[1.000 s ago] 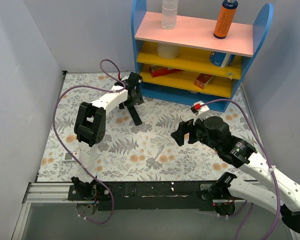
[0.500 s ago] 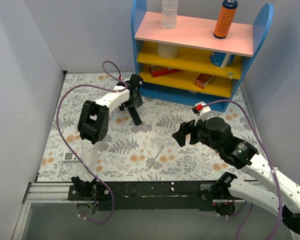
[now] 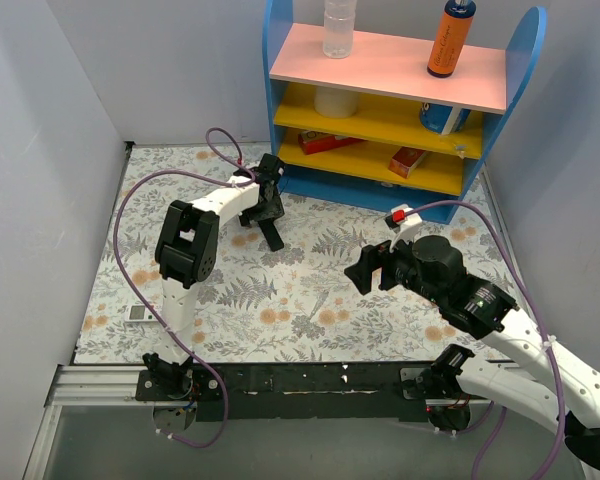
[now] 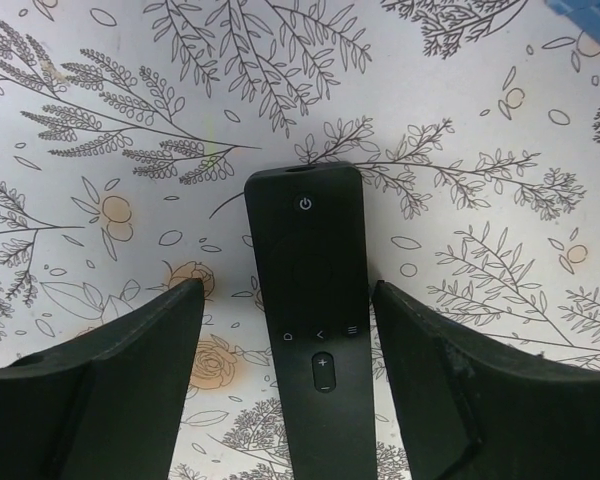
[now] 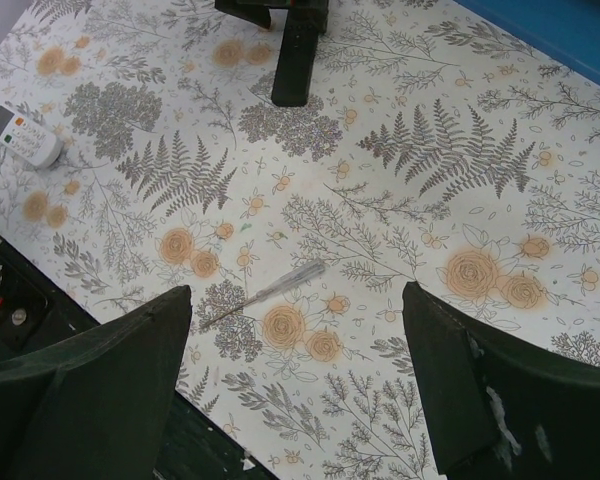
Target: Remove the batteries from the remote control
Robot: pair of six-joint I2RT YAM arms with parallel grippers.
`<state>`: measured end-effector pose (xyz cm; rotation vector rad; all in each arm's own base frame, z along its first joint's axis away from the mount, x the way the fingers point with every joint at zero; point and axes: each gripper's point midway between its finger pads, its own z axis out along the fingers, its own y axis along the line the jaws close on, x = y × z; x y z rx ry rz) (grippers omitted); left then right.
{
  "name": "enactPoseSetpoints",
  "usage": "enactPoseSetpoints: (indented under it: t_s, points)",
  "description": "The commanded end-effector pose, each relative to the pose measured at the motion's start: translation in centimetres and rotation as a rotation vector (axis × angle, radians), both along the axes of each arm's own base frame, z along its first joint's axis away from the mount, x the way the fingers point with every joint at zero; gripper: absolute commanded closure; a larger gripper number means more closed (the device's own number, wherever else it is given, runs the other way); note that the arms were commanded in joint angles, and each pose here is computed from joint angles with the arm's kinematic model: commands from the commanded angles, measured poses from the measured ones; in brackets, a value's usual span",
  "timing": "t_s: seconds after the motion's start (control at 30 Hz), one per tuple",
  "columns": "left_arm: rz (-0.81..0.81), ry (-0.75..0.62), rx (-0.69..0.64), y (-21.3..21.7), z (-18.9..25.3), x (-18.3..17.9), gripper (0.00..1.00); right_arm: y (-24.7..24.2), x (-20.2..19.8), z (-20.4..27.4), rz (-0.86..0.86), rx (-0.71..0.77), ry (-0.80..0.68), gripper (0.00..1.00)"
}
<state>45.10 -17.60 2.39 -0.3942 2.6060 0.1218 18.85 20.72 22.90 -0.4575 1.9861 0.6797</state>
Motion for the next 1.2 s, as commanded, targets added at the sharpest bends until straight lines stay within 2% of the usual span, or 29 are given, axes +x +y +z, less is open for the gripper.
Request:
enactPoseSetpoints:
  t_s: [0.0, 0.13, 0.2, 0.23, 0.47, 0.6, 0.73, 0.83, 0.97, 1.0, 1.17]
  points:
    - [-0.002, 0.013, 0.004, 0.3, -0.6, -0.7, 0.36, 0.2, 0.3, 1.4, -0.001, 0.040, -0.042, 0.08]
    - [-0.023, 0.028, -0.027, -0.1, -1.0, -1.5, 0.44, 0.1, 0.3, 1.5, -0.007, 0.048, -0.039, 0.09]
    - [-0.047, 0.023, -0.095, -1.1, -0.4, -1.8, 0.49, 0.3, 0.3, 1.3, -0.008, 0.057, -0.032, 0.09]
    - [-0.056, 0.045, -0.112, -1.1, -0.9, -2.9, 0.55, 0.4, 0.3, 1.1, -0.015, 0.066, -0.017, 0.09]
    - [-0.120, 0.020, -0.280, -3.0, 2.0, -5.5, 0.76, 2.1, -0.2, 0.1, 0.033, 0.131, 0.035, 0.09]
    - [-0.211, -0.012, -0.448, -5.4, 4.6, -7.1, 0.80, 3.1, -0.3, -0.3, 0.062, 0.193, 0.018, 0.09]
    - [-0.347, -0.081, -0.652, -7.8, 9.6, -9.7, 0.85, 4.8, -0.7, 0.9, 0.157, 0.278, -0.030, 0.08]
    - [-0.416, -0.132, -0.752, -8.8, 11.9, -11.3, 0.84, 6.1, -0.5, 1.6, 0.202, 0.313, -0.052, 0.03]
    - [-0.582, -0.200, -0.942, -10.3, 17.3, -14.9, 0.84, 8.3, -0.9, 2.5, 0.327, 0.333, -0.079, 0.02]
    - [-0.620, -0.230, -0.971, -10.5, 18.5, -15.4, 0.84, 9.0, -1.7, 3.2, 0.397, 0.356, -0.092, 0.02]
    - [-0.706, -0.282, -1.042, -10.5, 21.3, -18.2, 0.84, 10.9, -2.2, 3.2, 0.492, 0.399, -0.065, 0.02]
